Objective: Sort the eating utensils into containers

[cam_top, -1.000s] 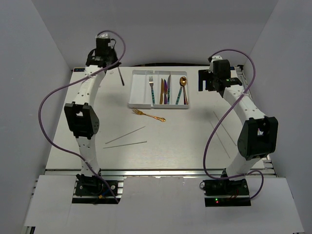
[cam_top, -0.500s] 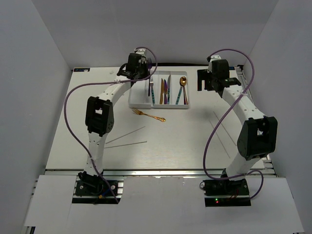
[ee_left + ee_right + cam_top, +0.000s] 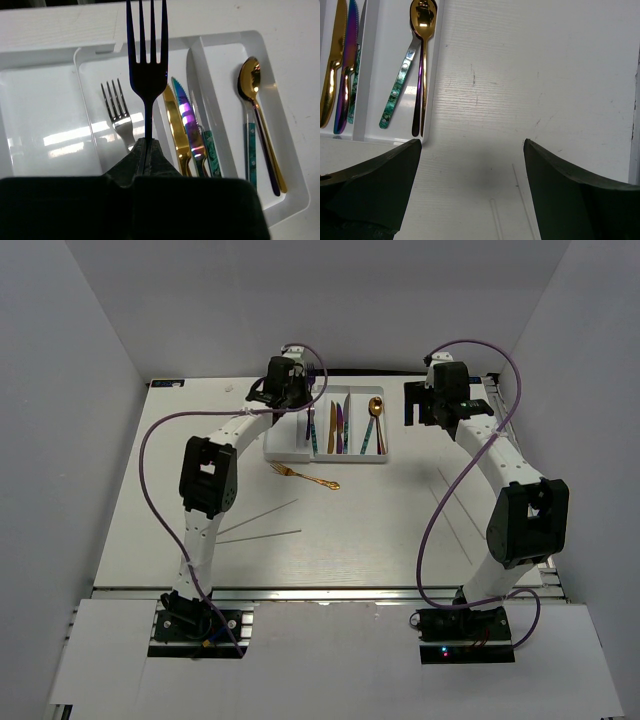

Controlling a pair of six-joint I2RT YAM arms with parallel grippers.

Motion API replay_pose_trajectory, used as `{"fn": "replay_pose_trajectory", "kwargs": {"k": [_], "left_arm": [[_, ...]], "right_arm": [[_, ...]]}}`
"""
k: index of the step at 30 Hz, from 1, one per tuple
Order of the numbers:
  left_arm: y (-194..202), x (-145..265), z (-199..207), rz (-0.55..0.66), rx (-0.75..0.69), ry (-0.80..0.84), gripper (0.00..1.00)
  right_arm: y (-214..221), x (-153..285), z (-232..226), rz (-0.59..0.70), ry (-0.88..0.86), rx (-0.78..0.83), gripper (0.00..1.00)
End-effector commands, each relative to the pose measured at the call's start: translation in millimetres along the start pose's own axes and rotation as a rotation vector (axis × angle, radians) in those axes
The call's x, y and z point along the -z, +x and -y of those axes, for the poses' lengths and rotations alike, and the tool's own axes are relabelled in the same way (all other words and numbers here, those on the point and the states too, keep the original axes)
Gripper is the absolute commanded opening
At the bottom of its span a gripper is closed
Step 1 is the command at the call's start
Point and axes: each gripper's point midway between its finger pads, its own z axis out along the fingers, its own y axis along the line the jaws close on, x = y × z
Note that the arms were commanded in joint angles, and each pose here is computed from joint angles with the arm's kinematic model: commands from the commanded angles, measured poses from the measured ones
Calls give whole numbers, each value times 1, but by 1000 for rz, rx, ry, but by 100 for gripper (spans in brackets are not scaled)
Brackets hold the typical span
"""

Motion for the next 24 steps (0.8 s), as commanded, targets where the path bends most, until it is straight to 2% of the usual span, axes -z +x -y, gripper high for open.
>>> {"fn": "replay_pose_trajectory", "kwargs": {"k": [1, 15, 18, 20, 24], "left_arm": [[15, -3, -1, -26, -3, -7, 0], [69, -5, -18, -174, 32, -68, 1], [74, -7, -24, -186, 35, -98, 10], [72, -7, -26, -183, 34, -109, 21], [44, -1, -21, -129, 27, -97, 37]], "right_arm": [[-22, 11, 2, 76, 11, 5, 89], [-28, 13, 2, 93, 8, 39, 89], [-30, 13, 2, 96, 2, 45, 89], [-33, 15, -1, 106, -8, 59, 89], [-41, 20, -19, 130, -71, 129, 88]]}}
